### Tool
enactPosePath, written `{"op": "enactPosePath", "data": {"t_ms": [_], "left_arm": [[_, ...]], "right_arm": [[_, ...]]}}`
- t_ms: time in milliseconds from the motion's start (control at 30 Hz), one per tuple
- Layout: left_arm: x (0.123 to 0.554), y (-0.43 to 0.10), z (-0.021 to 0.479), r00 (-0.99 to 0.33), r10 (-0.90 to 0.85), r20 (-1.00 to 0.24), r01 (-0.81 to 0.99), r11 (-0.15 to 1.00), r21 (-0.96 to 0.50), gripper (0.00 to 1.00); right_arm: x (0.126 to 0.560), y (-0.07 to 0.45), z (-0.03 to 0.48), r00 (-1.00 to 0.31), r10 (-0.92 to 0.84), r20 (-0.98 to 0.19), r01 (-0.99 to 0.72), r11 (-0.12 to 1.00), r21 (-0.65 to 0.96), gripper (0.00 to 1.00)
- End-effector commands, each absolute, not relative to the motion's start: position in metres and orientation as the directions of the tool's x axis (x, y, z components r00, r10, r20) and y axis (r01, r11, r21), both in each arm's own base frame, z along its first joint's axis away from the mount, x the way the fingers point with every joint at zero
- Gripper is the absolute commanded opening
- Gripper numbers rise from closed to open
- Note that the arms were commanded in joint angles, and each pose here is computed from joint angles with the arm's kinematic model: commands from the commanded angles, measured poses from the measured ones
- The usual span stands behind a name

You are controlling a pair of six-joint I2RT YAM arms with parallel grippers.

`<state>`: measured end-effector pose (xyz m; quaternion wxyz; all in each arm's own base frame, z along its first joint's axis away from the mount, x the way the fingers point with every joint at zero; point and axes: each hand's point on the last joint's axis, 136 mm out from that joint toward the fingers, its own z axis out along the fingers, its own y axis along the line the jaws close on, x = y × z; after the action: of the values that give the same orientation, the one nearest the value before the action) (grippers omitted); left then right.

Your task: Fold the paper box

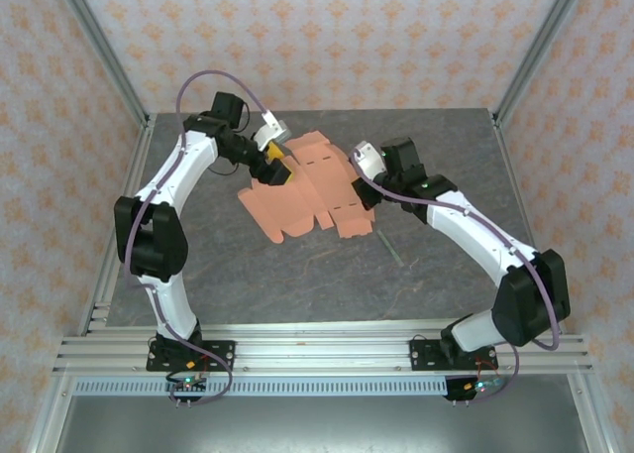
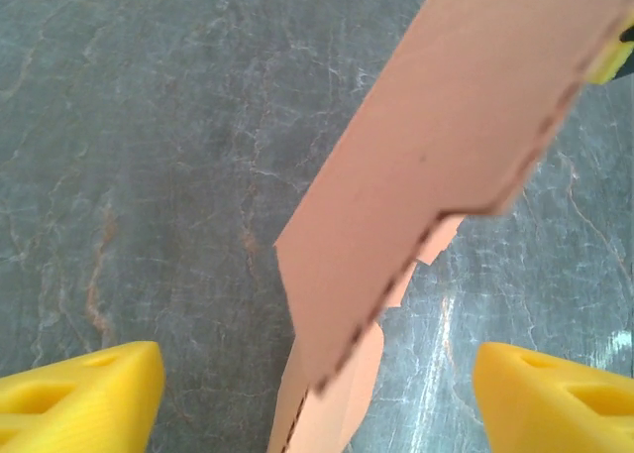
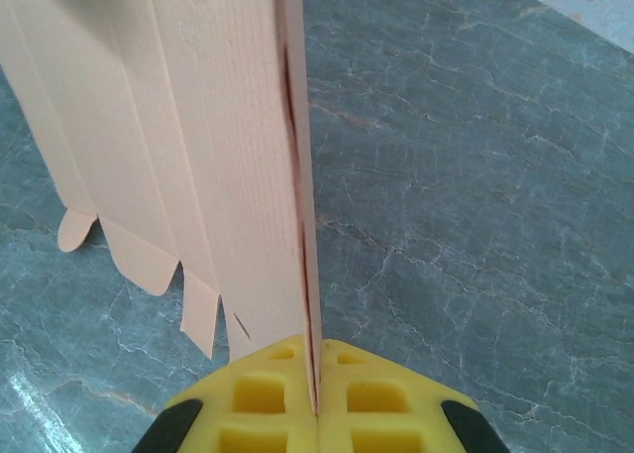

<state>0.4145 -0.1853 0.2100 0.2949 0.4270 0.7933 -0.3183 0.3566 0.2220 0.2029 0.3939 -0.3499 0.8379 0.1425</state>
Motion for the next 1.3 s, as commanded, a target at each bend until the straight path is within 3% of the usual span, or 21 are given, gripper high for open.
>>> {"op": "enactPosePath", "data": {"t_ms": [0,500,1067,1200,1267], "left_arm": [[0.412,-0.192,0.210,-0.390,0.490,-0.780,0.904,0.362,-0.225,0.72],[0.408,-0.188,0.190,-0.443,0.438,-0.782,0.882,0.370,-0.293,0.38],[0.395,-0.188,0.223,-0.556,0.252,-0.792,0.790,0.456,-0.410,0.08],[0.399,-0.188,0.221,-0.629,0.179,-0.757,0.712,0.525,-0.467,0.08],[0.395,-0.190,0.219,-0.638,0.184,-0.748,0.702,0.538,-0.467,0.14]], "right_arm": [[0.361,0.224,0.215,-0.426,-0.464,-0.776,-0.703,0.710,-0.039,0.00],[0.370,0.230,0.217,-0.449,-0.416,-0.791,-0.684,0.730,0.004,0.00],[0.375,0.225,0.226,-0.464,-0.411,-0.785,-0.652,0.758,-0.012,0.00],[0.371,0.233,0.230,-0.455,-0.414,-0.789,-0.656,0.755,-0.018,0.00],[0.370,0.235,0.229,-0.456,-0.419,-0.786,-0.658,0.753,-0.020,0.00]]}}
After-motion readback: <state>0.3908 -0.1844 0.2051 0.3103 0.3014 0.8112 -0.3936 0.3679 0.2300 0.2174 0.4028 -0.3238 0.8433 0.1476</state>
